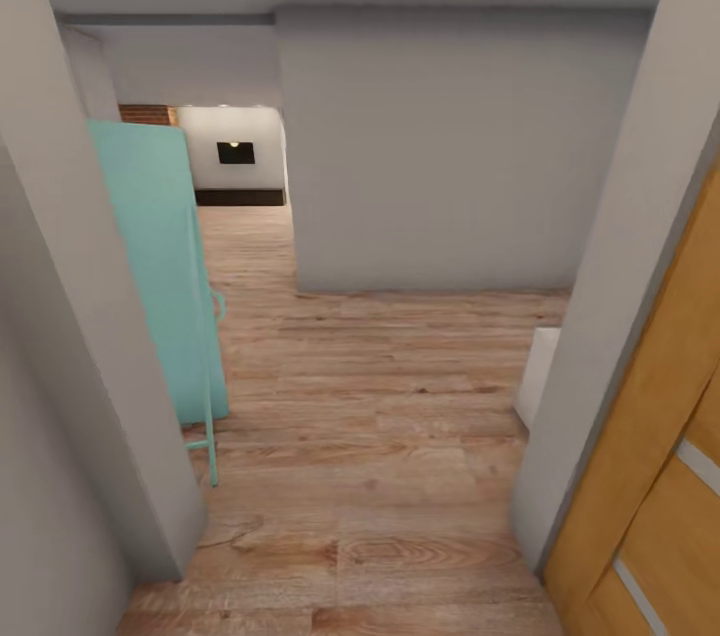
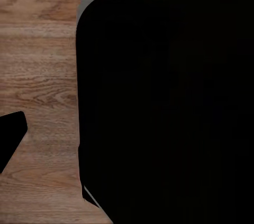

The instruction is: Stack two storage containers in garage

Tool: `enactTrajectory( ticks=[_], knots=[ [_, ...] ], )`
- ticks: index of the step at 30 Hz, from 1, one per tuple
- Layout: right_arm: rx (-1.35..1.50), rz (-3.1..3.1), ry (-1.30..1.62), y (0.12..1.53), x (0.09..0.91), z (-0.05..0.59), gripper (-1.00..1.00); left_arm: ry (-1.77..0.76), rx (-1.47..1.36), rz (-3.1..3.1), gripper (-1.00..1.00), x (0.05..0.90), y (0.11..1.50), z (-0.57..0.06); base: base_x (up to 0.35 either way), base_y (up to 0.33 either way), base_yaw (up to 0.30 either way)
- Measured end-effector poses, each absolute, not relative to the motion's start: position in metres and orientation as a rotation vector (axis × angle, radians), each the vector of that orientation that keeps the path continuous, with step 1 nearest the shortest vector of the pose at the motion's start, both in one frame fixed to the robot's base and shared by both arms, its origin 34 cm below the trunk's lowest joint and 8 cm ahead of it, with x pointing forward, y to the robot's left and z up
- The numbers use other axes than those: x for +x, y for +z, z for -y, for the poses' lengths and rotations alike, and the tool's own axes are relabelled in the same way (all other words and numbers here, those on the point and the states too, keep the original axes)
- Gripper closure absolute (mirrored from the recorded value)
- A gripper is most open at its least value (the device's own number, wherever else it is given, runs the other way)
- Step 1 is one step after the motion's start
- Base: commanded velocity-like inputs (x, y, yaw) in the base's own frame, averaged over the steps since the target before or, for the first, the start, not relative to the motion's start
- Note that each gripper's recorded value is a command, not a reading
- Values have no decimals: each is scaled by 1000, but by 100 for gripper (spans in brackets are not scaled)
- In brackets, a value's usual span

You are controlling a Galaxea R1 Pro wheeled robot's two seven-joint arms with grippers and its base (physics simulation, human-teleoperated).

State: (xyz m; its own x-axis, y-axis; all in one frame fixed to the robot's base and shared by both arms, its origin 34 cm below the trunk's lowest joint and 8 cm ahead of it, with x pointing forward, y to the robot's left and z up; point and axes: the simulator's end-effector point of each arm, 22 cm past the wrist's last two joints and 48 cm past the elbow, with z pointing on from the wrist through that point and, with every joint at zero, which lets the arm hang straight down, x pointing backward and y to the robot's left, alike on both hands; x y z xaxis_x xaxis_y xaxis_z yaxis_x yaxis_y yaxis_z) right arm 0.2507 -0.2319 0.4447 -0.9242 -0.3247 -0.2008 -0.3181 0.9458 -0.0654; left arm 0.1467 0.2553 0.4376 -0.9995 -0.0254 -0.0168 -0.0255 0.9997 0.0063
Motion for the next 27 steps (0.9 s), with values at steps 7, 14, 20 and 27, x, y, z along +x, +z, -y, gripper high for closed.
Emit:
enactTrajectory(
  ticks=[7,14,20,27],
  knots=[
    [-483,-2891,-48,445,251,233,-100,10,-39,-3124,-100,147,438,-255,315,74,0],
    [-483,-2890,-48,445,251,233,-100,8,-38,-3126,-100,146,438,-255,315,80,-1],
    [-483,-2889,-47,445,251,232,-100,8,-38,-3127,-100,146,438,-255,315,97,-47],
    [-483,-2889,-47,445,251,232,-100,8,-39,-3127,-100,146,438,-255,315,99,-10]
  ],
)
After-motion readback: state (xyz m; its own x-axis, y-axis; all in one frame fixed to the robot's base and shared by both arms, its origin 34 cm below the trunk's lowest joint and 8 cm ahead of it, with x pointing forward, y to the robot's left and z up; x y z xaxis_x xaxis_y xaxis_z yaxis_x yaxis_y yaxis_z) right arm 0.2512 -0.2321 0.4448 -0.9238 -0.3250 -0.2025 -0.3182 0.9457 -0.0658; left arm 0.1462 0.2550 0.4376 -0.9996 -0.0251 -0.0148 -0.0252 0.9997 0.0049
